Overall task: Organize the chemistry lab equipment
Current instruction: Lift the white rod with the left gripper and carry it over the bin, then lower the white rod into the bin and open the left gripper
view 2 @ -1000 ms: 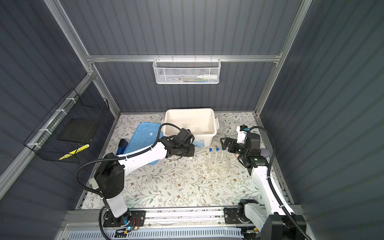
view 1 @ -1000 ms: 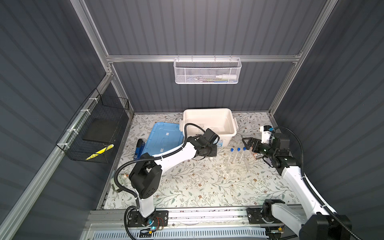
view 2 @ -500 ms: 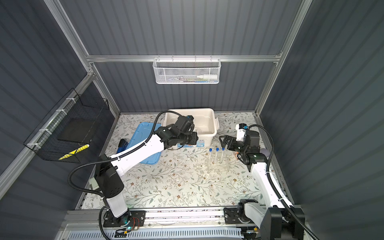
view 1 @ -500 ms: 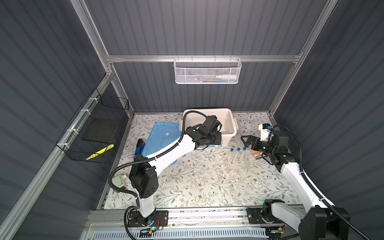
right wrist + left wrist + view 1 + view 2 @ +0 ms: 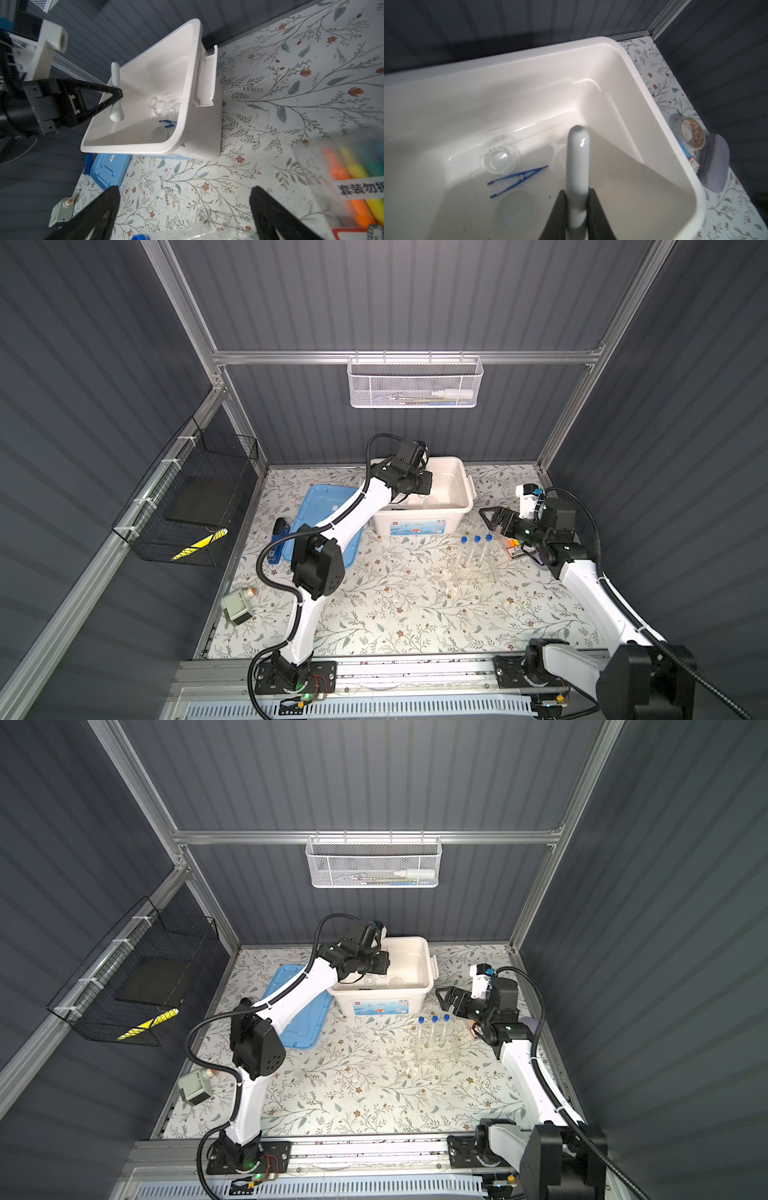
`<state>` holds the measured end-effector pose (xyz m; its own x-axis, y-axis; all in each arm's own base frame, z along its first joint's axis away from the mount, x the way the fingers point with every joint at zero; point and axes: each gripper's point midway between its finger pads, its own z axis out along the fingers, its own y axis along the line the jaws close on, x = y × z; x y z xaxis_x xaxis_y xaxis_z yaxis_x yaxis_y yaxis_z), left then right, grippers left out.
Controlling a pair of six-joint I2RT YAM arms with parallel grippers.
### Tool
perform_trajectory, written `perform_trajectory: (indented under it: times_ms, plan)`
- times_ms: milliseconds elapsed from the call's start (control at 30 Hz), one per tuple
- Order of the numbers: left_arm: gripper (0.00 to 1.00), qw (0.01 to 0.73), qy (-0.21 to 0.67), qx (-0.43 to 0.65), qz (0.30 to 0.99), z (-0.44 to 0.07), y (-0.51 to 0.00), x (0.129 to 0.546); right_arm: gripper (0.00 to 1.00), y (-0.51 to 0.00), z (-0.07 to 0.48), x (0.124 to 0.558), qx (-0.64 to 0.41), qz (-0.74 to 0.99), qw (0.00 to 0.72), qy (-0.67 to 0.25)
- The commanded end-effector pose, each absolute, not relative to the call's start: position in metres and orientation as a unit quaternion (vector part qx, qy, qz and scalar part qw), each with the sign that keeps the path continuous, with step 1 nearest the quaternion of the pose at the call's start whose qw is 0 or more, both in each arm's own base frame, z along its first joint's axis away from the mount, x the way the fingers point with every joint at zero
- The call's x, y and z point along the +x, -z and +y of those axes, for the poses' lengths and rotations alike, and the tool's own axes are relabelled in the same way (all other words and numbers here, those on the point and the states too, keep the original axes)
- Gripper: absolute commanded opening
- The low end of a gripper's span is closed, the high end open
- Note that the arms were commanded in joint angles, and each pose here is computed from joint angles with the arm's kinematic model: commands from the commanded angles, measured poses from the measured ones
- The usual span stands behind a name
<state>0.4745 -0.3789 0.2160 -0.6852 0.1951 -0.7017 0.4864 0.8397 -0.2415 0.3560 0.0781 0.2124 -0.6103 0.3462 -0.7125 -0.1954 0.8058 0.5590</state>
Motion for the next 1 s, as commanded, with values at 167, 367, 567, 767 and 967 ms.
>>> perform_trajectory:
  times_ms: [167, 367, 567, 767, 967]
  plan:
    - [0.13, 0.345, 0.166, 0.326, 0.864, -0.392, -0.181, 0.493, 0.99, -0.221, 0.084, 0.364, 0.031, 0.837, 0.444, -0.318]
    - [0.14, 0.361, 0.136, 0.364, 0.848, -0.388, -0.167, 0.505, 0.99, -0.218, 0.088, 0.369, 0.024, 0.84, 0.437, -0.321]
    - [0.14, 0.365, 0.124, 0.386, 0.838, -0.385, -0.152, 0.518, 0.99, -0.216, 0.089, 0.371, 0.027, 0.841, 0.435, -0.32]
    - [0.15, 0.345, 0.123, 0.407, 0.837, -0.383, -0.131, 0.518, 0.99, -0.217, 0.088, 0.371, 0.029, 0.841, 0.437, -0.319]
    - [0.16, 0.326, 0.12, 0.422, 0.838, -0.381, -0.114, 0.515, 0.99, -0.213, 0.087, 0.37, 0.031, 0.843, 0.434, -0.317]
